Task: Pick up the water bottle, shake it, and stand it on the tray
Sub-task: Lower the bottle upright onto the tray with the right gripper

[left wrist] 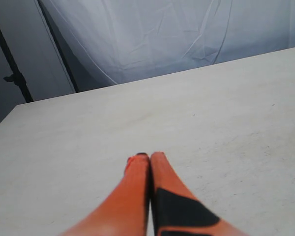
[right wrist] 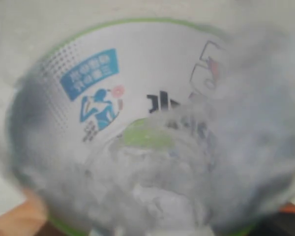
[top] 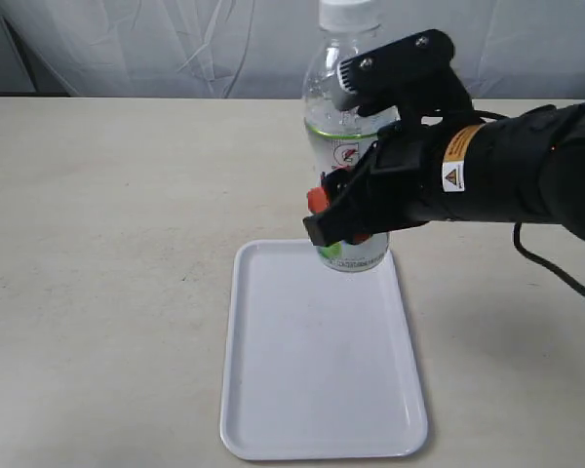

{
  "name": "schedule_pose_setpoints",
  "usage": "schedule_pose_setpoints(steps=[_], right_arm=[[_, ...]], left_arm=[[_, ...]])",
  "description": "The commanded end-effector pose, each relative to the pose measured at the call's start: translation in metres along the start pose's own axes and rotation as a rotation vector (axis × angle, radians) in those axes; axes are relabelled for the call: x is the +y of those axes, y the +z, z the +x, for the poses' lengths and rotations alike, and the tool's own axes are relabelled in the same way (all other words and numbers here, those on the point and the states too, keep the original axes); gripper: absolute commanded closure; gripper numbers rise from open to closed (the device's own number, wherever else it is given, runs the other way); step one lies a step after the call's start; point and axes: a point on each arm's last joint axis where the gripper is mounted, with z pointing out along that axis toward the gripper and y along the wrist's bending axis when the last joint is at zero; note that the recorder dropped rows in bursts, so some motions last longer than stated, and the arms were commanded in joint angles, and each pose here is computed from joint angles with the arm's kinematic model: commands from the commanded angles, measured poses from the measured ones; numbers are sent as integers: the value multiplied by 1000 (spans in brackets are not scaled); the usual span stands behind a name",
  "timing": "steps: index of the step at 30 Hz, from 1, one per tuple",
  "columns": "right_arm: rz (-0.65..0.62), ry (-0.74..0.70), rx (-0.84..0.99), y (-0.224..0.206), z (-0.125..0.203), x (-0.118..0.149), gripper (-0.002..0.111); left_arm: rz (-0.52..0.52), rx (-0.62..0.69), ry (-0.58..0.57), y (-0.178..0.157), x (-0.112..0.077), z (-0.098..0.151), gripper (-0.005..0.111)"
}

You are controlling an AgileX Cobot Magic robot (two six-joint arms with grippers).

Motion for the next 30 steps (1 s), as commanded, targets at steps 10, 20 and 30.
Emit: schedule_pose_setpoints(steps=[10, 20, 30], right_arm=[[-100, 163, -206, -9, 1, 8, 109], [-14, -40, -300, 25, 59, -1, 109], [-73, -45, -348, 58, 70, 5, 109]], left_arm=[[2, -15, -7, 0, 0, 0, 106], [2, -15, -7, 0, 0, 0, 106], [2, -15, -6, 0, 0, 0, 106]])
